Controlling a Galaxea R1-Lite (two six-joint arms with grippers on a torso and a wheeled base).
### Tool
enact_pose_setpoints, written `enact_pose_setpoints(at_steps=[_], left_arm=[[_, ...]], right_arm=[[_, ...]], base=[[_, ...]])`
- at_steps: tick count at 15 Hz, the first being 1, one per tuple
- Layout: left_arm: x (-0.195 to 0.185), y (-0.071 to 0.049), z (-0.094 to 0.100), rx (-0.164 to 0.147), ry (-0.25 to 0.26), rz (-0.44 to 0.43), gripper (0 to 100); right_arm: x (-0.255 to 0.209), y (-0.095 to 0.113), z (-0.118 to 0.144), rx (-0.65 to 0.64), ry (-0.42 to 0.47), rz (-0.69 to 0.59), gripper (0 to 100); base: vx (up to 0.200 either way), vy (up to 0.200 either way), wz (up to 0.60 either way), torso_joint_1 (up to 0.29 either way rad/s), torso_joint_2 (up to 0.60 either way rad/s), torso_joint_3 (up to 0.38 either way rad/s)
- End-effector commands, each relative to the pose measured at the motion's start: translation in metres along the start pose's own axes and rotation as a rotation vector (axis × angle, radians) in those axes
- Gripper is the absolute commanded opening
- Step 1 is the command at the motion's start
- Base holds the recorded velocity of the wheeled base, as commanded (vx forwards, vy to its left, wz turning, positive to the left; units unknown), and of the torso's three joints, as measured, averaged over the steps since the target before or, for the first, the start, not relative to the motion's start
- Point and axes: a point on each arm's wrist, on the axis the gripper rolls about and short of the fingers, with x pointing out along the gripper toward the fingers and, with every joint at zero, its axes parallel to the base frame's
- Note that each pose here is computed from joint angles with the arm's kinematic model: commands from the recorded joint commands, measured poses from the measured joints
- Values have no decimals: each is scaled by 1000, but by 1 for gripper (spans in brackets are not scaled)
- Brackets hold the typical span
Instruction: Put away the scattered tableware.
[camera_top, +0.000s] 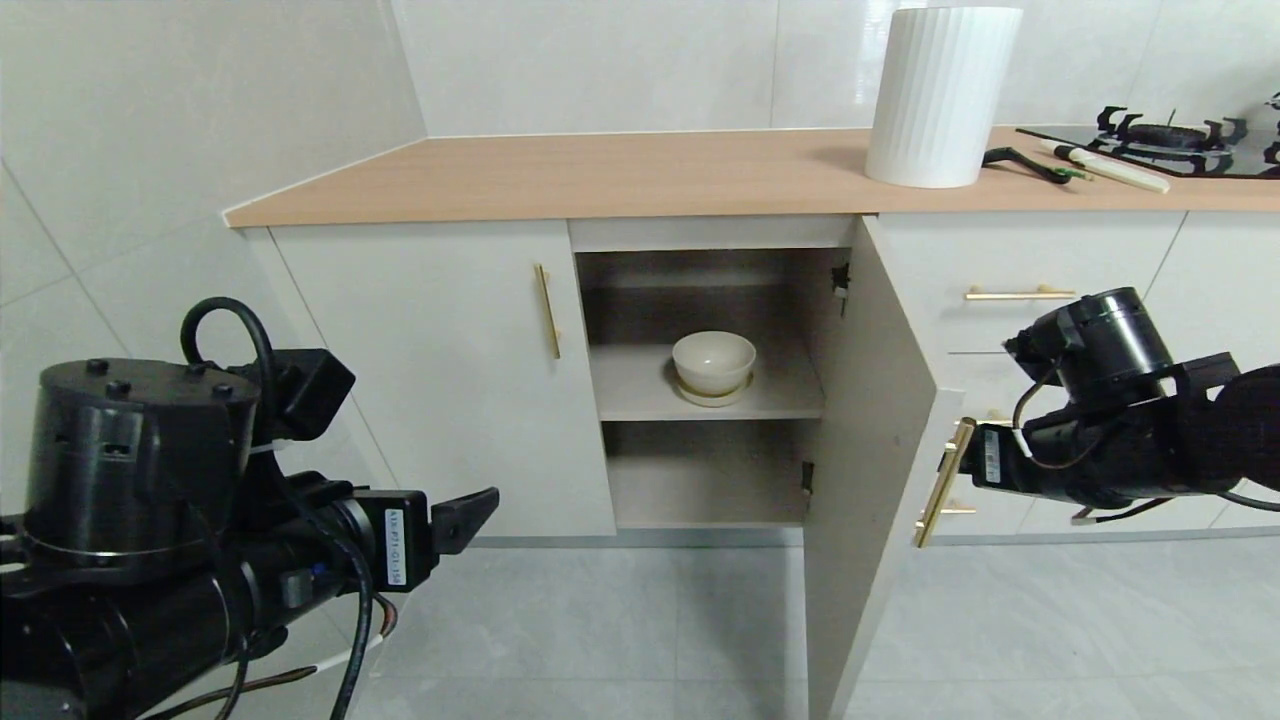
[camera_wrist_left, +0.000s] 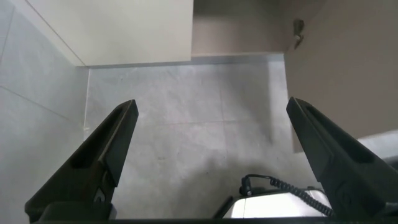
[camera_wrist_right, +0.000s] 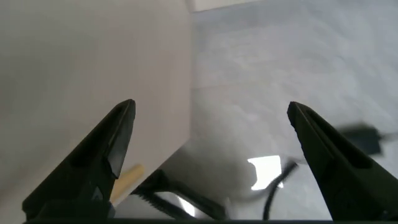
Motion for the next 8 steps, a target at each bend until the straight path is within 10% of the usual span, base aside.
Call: enact_pose_setpoints(at_steps=[1, 8], left_arm=[[0, 0, 0, -1, -1, 0, 100], [1, 0, -1, 14, 6, 2, 100]], right_arm=[[22, 22, -2, -43, 47, 76, 100], [32, 64, -14, -100, 57, 264, 100]], base=[[0, 0, 0, 0, 0, 0], [0, 0, 0, 0, 0, 0]])
